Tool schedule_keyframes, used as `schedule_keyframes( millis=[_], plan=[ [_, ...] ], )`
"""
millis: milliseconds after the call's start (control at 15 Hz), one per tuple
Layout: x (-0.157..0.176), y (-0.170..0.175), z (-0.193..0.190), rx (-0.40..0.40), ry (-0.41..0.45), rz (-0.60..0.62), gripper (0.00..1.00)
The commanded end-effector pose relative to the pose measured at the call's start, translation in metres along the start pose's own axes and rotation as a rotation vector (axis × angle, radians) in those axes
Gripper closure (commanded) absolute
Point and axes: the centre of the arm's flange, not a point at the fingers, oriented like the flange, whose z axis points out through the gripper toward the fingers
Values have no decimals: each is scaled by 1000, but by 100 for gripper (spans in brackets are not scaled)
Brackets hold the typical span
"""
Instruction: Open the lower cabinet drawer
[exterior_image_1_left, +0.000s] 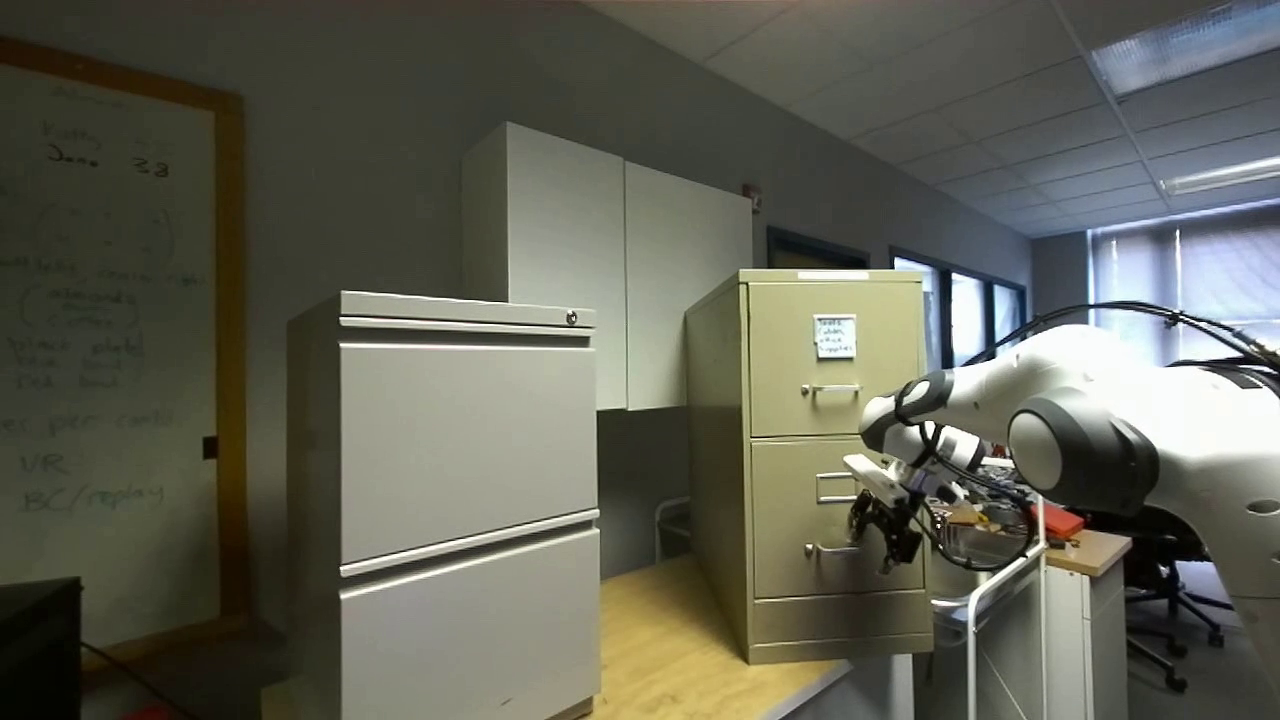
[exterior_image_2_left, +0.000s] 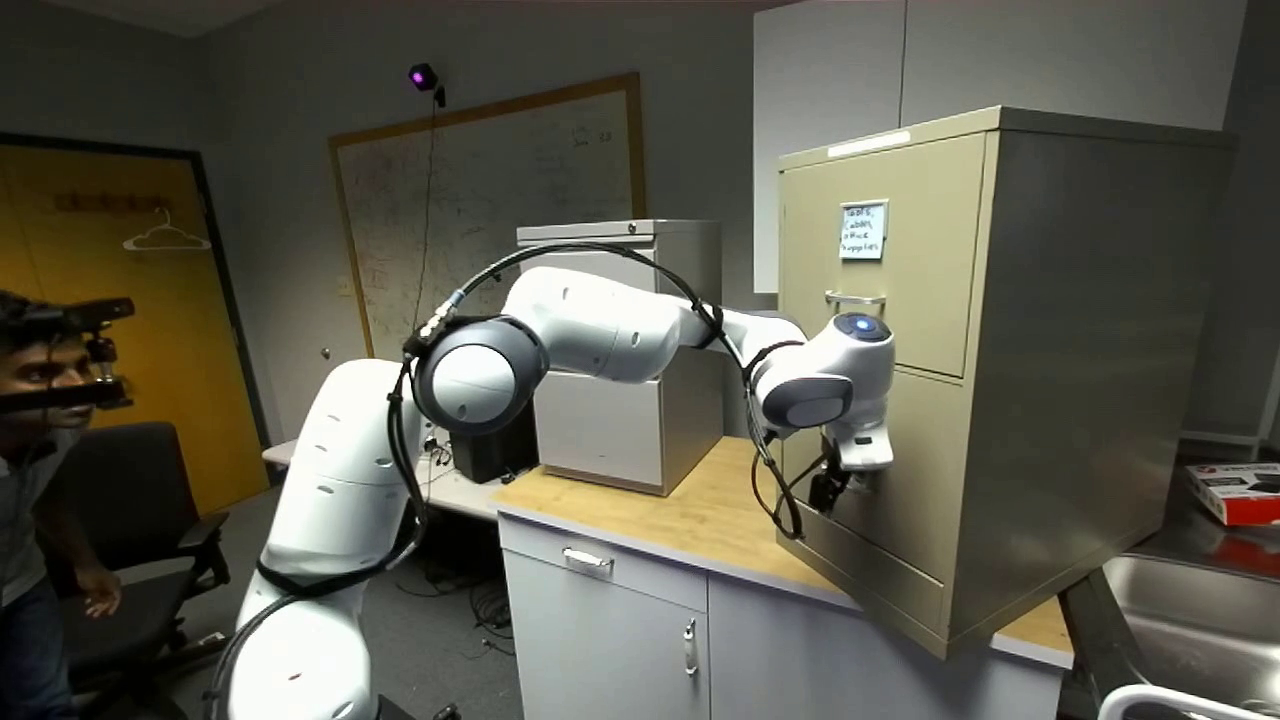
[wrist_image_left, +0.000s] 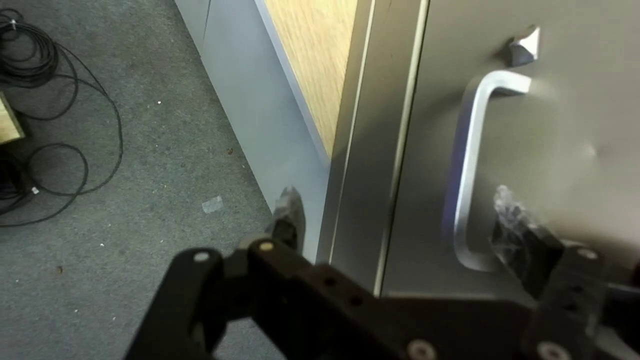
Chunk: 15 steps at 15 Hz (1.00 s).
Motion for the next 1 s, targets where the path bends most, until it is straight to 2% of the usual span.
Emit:
schedule_keyframes(
  millis=[0,267,467,733,933],
  plan=[
    [-16,-39,7,36,-14,21,0],
    [-35,-55,20,-23,-6,-18,0],
    [-40,-69,31,-108,56,-49,0],
    [-37,-84,25,-214,175,-23,0],
    [-46,-93,30,-275,216,-2,0]
  ],
)
